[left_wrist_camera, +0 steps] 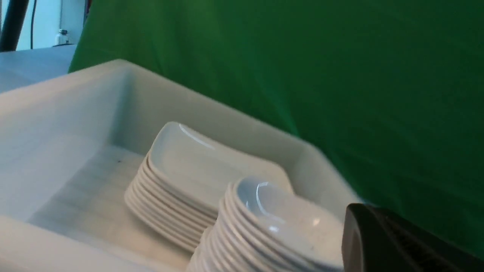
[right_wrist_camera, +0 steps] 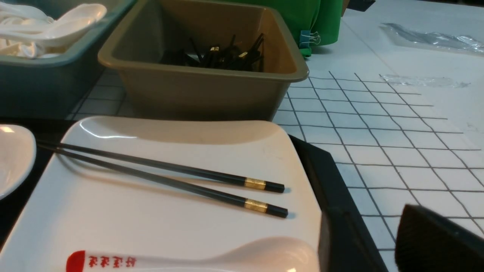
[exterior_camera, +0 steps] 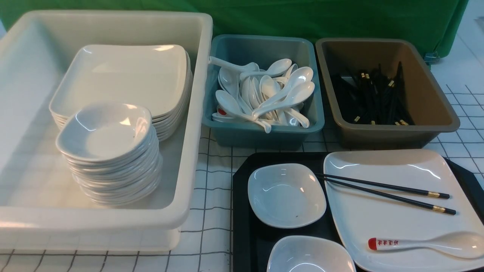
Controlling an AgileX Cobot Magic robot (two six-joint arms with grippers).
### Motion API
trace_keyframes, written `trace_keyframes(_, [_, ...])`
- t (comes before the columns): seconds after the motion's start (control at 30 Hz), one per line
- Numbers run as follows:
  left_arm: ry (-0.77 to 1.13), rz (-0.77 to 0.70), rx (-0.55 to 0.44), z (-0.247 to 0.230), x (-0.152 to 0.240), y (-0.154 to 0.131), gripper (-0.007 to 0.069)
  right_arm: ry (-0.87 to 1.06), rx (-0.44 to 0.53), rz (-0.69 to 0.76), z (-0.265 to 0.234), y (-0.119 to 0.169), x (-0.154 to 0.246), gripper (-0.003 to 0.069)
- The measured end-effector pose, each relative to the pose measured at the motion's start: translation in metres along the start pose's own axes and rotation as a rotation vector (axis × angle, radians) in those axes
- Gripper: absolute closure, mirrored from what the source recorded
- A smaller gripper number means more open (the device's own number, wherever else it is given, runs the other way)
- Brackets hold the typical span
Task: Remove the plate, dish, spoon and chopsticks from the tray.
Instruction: Use the right arm to grab a pair of chopsticks from the plate
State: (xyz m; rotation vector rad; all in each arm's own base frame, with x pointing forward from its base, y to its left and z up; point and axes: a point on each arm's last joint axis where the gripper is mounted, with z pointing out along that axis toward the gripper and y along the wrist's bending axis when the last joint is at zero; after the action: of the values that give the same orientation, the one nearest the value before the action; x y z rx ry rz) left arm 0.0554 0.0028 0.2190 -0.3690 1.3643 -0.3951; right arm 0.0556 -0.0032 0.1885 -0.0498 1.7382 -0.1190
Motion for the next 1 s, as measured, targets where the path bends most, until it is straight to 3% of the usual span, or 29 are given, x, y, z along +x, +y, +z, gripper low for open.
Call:
trace_keyframes(0.2, [-0.221,-0.199,0.034,-0.002,-0.02,-0.001,0.0619,0.0,0.0,0.0,0.0,0.0,0.0,0.0417])
trace_keyframes(0.33, [-0.354,-0.212,0.103,-0.006,-0.033,-0.006,0.0619,-0.045,-0.002,0.046,0.0,0.0,-0.004,0.0417])
trace_keyframes(0.47, [-0.381,-0.17,0.235,-0.013,-0.073,-0.038,0.0619,-0.265,-0.046,0.534,-0.003,-0.002,-0.024,0.0417])
trace_keyframes(0.53, [-0.346,-0.146,0.241,-0.015,-0.087,-0.048,0.0619,-0.332,-0.069,0.69,-0.005,-0.004,-0.029,0.0417])
trace_keyframes(0.6, [-0.284,-0.117,0.215,-0.016,-0.107,-0.061,0.0619,-0.398,-0.094,0.815,-0.007,-0.006,-0.035,0.0417])
trace_keyframes(0.67, [-0.217,-0.104,0.177,-0.012,-0.118,-0.067,0.0619,-0.423,-0.101,0.849,-0.008,-0.007,-0.037,0.0417])
trace_keyframes(0.9, [0.259,0.127,-0.061,0.021,-0.125,-0.074,0.0619,-0.479,-0.107,0.867,-0.01,-0.009,-0.04,0.0424])
trace_keyframes(0.93, [0.443,0.196,-0.116,0.033,-0.118,-0.072,0.0619,-0.469,-0.118,0.869,-0.01,-0.008,-0.041,0.0454])
trace_keyframes(1.0, [0.619,0.244,-0.149,0.048,-0.107,-0.069,0.0619,-0.415,-0.151,0.831,-0.013,-0.006,-0.05,0.0524])
